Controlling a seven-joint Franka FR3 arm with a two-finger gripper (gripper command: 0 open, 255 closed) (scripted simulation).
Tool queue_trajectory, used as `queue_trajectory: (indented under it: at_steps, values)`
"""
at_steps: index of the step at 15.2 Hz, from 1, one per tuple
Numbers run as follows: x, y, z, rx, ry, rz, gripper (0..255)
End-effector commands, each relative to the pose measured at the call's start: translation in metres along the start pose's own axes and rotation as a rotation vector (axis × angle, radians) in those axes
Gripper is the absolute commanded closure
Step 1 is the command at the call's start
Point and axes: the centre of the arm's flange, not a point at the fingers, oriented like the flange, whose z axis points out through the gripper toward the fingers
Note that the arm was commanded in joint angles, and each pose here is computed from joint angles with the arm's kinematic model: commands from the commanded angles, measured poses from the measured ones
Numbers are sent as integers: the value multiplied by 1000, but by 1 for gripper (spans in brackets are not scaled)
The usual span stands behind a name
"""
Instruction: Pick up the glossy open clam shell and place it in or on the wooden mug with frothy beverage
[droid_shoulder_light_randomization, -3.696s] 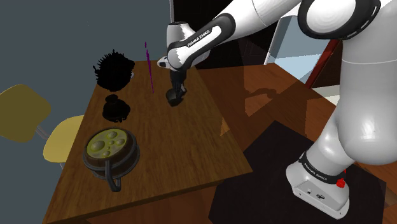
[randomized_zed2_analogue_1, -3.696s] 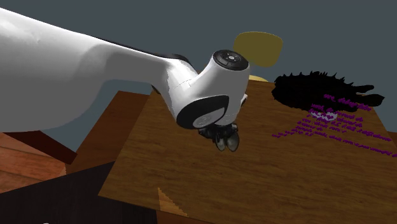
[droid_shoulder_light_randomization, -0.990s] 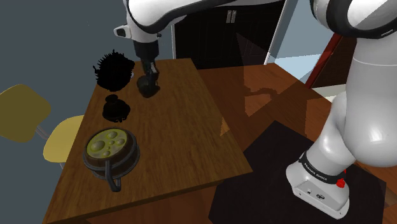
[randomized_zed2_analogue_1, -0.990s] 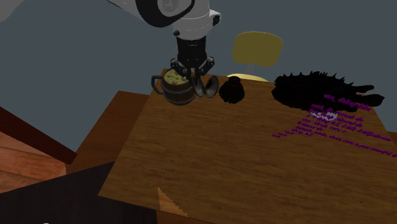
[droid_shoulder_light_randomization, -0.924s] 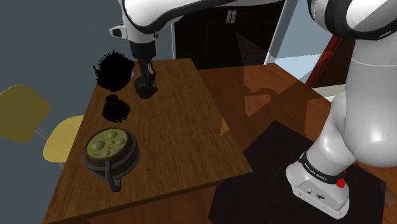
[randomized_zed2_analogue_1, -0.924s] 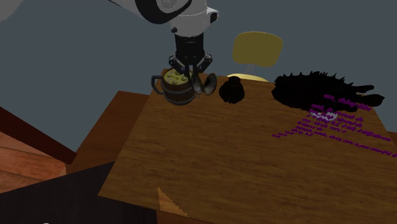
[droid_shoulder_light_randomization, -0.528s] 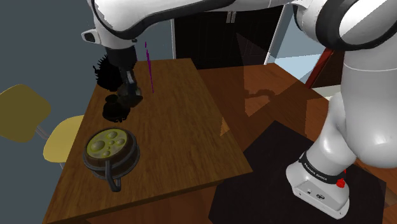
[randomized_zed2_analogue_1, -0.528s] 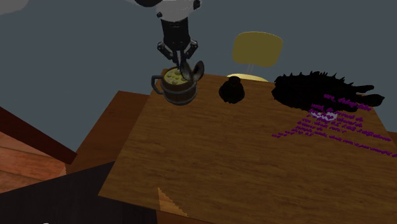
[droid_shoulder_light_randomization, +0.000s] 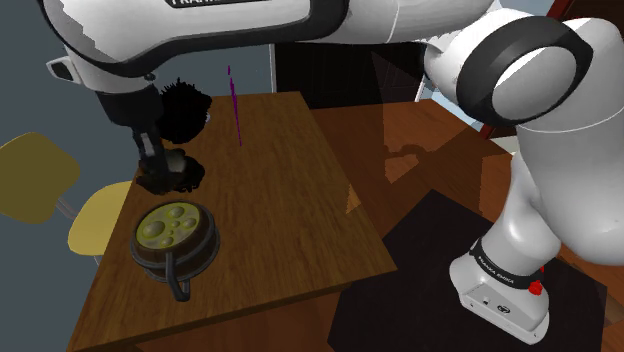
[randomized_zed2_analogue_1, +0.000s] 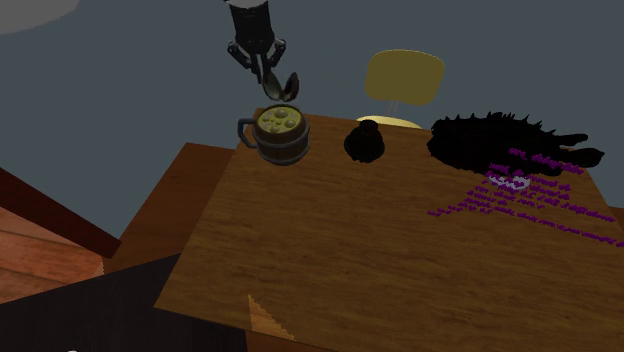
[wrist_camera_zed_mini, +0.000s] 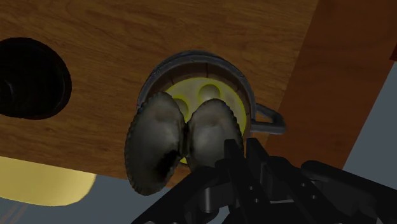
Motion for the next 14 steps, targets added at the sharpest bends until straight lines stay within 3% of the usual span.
queue_trajectory:
  at_steps: [1, 14]
  values:
    - [25, -11, 2, 0, -1, 1, 255]
    - [34, -17, 65, 0, -1, 1, 255]
